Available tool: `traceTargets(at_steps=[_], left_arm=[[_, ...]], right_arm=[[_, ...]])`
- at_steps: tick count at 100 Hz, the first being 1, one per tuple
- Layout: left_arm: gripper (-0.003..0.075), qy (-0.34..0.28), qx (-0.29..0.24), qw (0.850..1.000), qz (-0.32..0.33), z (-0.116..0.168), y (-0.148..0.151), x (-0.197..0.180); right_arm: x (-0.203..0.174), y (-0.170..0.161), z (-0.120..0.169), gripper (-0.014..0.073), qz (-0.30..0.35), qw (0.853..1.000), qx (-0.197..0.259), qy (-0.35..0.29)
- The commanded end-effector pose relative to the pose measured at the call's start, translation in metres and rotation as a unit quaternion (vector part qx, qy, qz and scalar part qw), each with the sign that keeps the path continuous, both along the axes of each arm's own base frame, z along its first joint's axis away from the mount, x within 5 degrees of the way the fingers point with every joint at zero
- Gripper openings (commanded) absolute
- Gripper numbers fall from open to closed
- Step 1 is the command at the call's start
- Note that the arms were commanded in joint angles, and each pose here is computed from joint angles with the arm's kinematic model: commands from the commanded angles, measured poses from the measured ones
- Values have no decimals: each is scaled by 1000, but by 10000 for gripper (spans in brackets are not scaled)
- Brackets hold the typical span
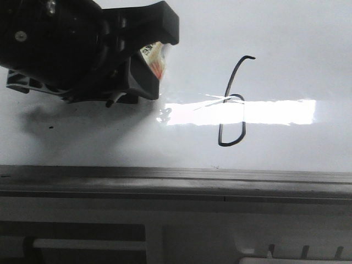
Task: Write number 6 on whiteboard
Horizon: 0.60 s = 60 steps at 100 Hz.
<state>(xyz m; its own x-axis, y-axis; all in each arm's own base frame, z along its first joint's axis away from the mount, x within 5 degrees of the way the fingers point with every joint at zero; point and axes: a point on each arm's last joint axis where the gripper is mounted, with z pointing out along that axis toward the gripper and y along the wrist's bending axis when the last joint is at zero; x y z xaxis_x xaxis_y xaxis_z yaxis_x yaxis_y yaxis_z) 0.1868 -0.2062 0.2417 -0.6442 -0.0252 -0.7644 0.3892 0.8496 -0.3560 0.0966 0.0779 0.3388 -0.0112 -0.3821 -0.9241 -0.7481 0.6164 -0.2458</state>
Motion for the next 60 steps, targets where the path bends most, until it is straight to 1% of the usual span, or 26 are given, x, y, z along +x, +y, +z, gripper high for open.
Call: traceTargets(at_steps=[1,21,26,38,43,49,60], left_arm=[[293,-9,37,996,84,-10,13,14],[313,-10,38,996,85,-10,14,14],[341,-10,38,996,86,-10,14,14],[445,-17,45,994,101,-9,16,16],[463,-21,49,993,109,-9,18,17],[468,-25,53,991,117,-9,20,18],[487,-25,54,991,118,-9,20,18]], right_arm=[[2,-2,14,-64,-20,999,38,-21],[1,-1,14,-64,-19,999,43,-19],[1,-1,14,-64,-19,999,43,-19],[1,-1,14,-64,-19,999,46,-17],[1,-1,15,-64,-19,999,48,-17],[1,-1,15,-64,-19,999,48,-17],[1,-1,15,-64,-19,999,48,-17]])
